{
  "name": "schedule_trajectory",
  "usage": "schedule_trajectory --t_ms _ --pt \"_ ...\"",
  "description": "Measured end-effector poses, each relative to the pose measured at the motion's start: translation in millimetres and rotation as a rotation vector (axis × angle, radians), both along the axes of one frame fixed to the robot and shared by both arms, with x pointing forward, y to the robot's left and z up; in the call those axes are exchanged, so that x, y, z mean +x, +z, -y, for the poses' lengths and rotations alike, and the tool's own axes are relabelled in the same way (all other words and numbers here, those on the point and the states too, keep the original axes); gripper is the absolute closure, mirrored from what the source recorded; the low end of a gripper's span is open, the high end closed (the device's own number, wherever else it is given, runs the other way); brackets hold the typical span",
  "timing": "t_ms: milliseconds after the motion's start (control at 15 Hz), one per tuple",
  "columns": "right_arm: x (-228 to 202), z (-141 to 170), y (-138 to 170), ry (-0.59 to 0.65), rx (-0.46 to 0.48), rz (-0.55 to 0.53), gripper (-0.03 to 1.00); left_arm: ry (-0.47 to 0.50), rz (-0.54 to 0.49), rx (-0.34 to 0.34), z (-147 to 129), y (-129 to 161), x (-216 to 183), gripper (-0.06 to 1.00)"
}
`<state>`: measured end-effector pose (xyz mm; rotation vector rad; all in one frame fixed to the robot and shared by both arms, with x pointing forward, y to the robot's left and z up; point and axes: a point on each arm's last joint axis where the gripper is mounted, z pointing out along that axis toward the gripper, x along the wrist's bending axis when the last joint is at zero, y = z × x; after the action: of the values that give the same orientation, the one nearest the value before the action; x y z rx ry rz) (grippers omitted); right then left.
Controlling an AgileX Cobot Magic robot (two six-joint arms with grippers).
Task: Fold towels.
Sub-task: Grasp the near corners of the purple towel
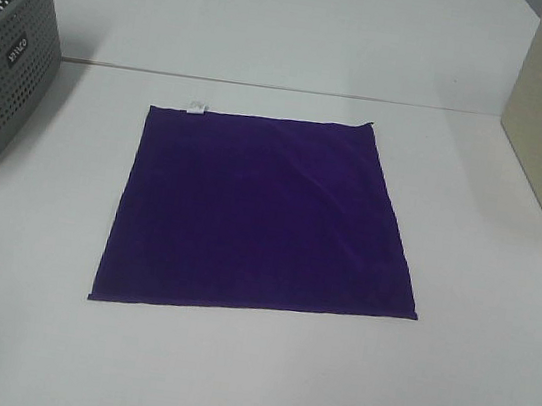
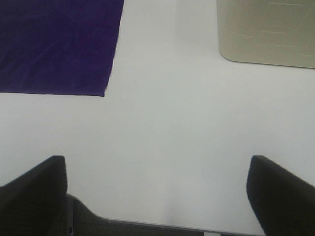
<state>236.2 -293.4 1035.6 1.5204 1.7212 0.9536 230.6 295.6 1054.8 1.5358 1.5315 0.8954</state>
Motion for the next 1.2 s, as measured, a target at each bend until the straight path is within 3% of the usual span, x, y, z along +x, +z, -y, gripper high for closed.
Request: schedule_trajectory --t_ms 267,467,667,867,933,1067,1200 --pt "15.3 -2.7 7.3 0.008 0.017 -0.125 0.01 0.011 -0.043 -0.025 0.1 2.2 3.2 -0.04" --pt "59.1 -12.9 42.5 0.048 0.087 -0.382 0.01 0.05 -0.33 -0.084 -0.5 31.9 44.7 -0.04" --pt "136.2 -21.7 57.6 0.106 0.09 -0.592 0.01 0.026 -0.593 -0.047 -2.1 43.5 121.4 -0.04" --pt "198.3 -29.5 39.6 0.161 0.109 -0.721 0.01 0.002 -0.693 -0.022 -3.3 23.4 176.8 -0.04" --pt "229.3 -34.0 19.8 0.184 0.132 -0.753 0.01 -0.039 -0.747 -0.044 -0.1 3.8 203.4 -0.04" --pt "245.3 -32.3 0.8 0.19 0.143 -0.798 0.01 -0.122 -0.788 -0.097 7.8 -10.2 218.2 -0.04" --pt "261.0 -16.7 -15.5 0.179 0.269 -0.824 0.02 -0.205 -0.836 -0.177 17.0 -31.5 237.6 -0.04"
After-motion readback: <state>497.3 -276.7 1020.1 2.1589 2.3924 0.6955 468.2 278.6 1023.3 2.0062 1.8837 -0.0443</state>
